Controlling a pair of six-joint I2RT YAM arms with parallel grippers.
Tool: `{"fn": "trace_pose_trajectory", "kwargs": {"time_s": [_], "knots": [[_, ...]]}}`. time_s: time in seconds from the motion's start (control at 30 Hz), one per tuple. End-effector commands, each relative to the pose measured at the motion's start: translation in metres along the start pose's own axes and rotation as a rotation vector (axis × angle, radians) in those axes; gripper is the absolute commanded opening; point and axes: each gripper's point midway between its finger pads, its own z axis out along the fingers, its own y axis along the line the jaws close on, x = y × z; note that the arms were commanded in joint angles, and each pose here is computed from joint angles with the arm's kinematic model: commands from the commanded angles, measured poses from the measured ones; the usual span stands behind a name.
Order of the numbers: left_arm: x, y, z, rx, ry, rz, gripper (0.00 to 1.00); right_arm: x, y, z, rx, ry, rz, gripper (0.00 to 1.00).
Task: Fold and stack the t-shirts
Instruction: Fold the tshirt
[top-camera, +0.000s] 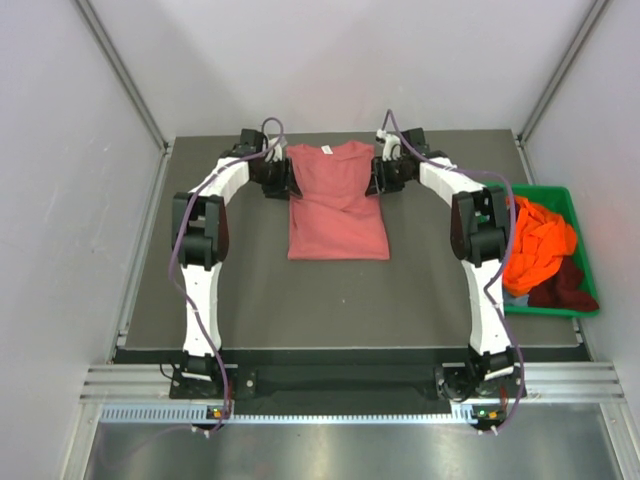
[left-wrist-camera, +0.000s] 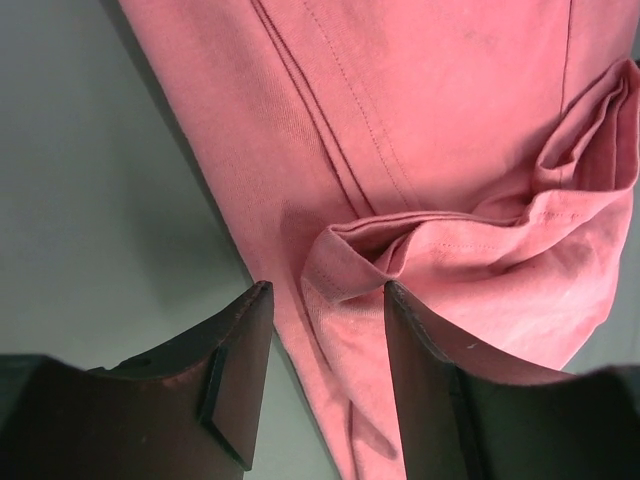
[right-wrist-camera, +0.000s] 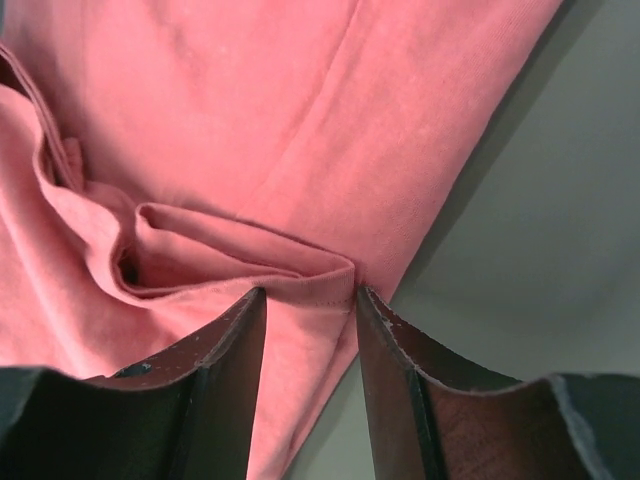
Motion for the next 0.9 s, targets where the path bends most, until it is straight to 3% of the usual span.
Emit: {"fn": "trace_pose_trajectory", "kwargs": {"time_s": [0.0, 0.13, 0.57, 0.63, 0.73, 0.77, 0.8, 0.87], "knots": [[-0.01, -0.006, -0.004, 0.044, -0.022, 0.069, 0.53, -0.016, -0.003, -0.002, -0.024, -0.038, -0.029, 0.42], [-0.009, -0.015, -0.006, 0.096, -0.026, 0.093, 0.53, -0.016, -0.007, 0.0, -0.026, -0.043, -0.026, 0.39], [-0.01, -0.009, 0.007, 0.104, -0.026, 0.072, 0.49, -0.024, -0.009, 0.002, -0.042, -0.079, -0.012, 0.08], [-0.01, -0.009, 0.009, 0.106, -0.025, 0.067, 0.43, -0.024, -0.009, 0.003, -0.046, -0.08, -0.007, 0.03], [-0.014, -0.009, 0.01, 0.101, -0.031, 0.058, 0.18, -0.023, -0.009, 0.004, -0.053, -0.082, -0.002, 0.0], [-0.016, -0.008, 0.009, 0.097, -0.036, 0.049, 0.05, -0.022, -0.009, 0.005, -0.054, -0.081, 0.001, 0.0], [-0.018, -0.01, 0.007, 0.094, -0.04, 0.047, 0.0, -0.023, -0.009, 0.004, -0.05, -0.085, 0.003, 0.0], [-0.024, -0.011, 0.001, 0.074, -0.058, 0.026, 0.0, -0.026, -0.009, 0.001, -0.039, -0.1, 0.003, 0.0]]}}
